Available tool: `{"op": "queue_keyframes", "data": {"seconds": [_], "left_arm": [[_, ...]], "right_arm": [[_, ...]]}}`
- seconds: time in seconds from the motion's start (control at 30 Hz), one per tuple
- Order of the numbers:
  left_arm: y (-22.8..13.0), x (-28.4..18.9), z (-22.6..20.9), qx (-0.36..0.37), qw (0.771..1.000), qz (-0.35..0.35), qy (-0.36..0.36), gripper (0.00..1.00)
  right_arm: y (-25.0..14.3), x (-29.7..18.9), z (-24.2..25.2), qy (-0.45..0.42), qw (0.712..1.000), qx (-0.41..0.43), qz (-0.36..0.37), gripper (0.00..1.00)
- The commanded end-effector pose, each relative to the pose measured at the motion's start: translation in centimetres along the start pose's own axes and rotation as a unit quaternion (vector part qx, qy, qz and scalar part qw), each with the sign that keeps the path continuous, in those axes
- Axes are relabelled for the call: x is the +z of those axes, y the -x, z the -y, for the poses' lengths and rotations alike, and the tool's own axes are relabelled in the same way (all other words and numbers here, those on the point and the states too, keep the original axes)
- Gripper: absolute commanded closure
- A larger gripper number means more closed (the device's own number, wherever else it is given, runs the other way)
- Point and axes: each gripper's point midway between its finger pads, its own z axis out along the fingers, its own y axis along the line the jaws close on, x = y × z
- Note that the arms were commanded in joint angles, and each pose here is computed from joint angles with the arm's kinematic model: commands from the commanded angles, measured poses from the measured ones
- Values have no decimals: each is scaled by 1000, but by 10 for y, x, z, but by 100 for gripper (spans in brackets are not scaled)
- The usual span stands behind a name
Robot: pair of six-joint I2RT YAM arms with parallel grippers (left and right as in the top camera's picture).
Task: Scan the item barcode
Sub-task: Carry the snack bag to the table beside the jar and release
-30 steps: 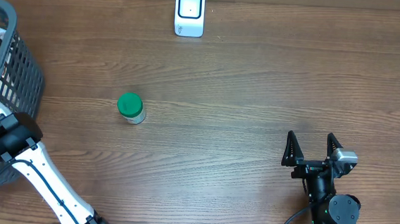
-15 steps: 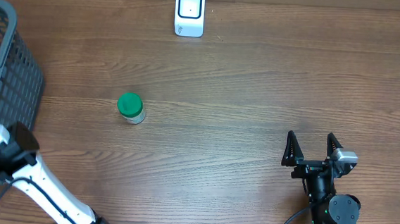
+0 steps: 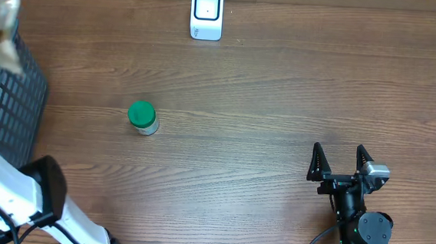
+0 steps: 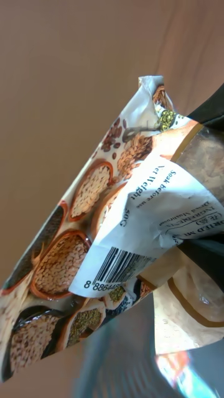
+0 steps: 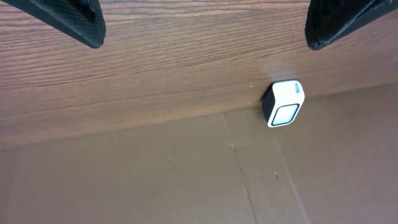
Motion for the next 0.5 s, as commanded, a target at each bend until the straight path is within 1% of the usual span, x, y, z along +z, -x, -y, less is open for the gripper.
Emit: {"op": "queue_keyframes", "data": {"seconds": [0.0, 0.07, 0.1, 0.2, 0.23, 0.27, 0.33, 0.37, 0.47], "left_arm": [[-15, 1, 67, 31, 995, -21, -91, 89], [-27, 9, 95, 50, 991, -44, -119, 88], [-33, 13, 104, 57, 989, -53, -126, 89], [-57, 29, 136, 82, 982, -95, -144, 87], [-67, 36, 147, 92, 978, -113, -149, 86], [-90, 48, 165, 109, 970, -150, -156, 85], [-114, 63, 179, 126, 961, -191, -153, 85], [-120, 66, 182, 130, 959, -201, -153, 85], [-162, 90, 194, 152, 941, -268, -140, 84]], "right_arm": [[-2, 0, 1, -2, 1000, -2, 1, 0], [-2, 0, 1, -2, 1000, -2, 1, 0], [-2, 0, 1, -2, 1000, -2, 1, 0], [-2, 0, 1, -2, 1000, -2, 1, 0], [-2, 0, 1, -2, 1000, -2, 1, 0], [-2, 0, 1, -2, 1000, -2, 1, 0], [-2, 0, 1, -2, 1000, -2, 1, 0], [-2, 0, 1, -2, 1000, -2, 1, 0], [-2, 0, 1, -2, 1000, -2, 1, 0]]}}
